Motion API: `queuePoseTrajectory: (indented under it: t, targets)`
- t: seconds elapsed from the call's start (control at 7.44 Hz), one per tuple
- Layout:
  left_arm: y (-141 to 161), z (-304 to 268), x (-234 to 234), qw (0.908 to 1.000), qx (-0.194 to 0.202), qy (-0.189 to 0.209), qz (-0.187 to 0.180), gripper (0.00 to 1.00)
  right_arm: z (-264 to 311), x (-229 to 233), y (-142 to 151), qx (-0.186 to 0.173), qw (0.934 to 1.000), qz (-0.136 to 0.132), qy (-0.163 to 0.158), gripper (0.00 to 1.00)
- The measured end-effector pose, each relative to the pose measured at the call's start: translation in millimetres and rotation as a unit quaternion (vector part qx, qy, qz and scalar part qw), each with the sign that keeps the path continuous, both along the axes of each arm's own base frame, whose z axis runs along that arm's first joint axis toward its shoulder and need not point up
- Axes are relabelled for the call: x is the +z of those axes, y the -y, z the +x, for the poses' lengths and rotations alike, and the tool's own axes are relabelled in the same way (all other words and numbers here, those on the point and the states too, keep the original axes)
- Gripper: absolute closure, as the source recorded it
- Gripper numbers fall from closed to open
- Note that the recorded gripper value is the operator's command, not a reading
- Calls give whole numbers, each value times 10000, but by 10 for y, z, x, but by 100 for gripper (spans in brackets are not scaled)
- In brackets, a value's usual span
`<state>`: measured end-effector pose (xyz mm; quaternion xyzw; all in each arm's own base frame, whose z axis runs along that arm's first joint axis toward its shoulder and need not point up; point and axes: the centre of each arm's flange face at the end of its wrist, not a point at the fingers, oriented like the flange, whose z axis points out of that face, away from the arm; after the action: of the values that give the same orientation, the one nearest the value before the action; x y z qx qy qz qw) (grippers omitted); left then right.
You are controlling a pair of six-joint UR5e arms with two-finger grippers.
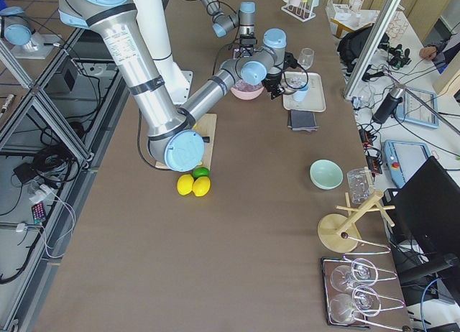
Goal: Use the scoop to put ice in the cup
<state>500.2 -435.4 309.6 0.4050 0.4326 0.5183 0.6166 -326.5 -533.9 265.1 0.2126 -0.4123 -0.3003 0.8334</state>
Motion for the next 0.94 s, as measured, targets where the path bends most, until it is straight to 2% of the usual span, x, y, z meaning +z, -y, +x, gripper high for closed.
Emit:
queuePoseTrajectory:
  t: [0.4, 0.67, 0.94]
  targets:
    - [-24, -440, -401, 9981, 10, 479, -393, 1, -191, -98, 299, 60, 9991, -332, -269, 100]
    - [239, -961, -414, 9949, 124, 958, -293, 1, -232, -156, 359, 50, 9989, -353, -309, 100]
    - [355, -1384, -412, 9882, 134, 1462, -433, 1, -319, -295, 450, 30, 9987, -367, -344, 100]
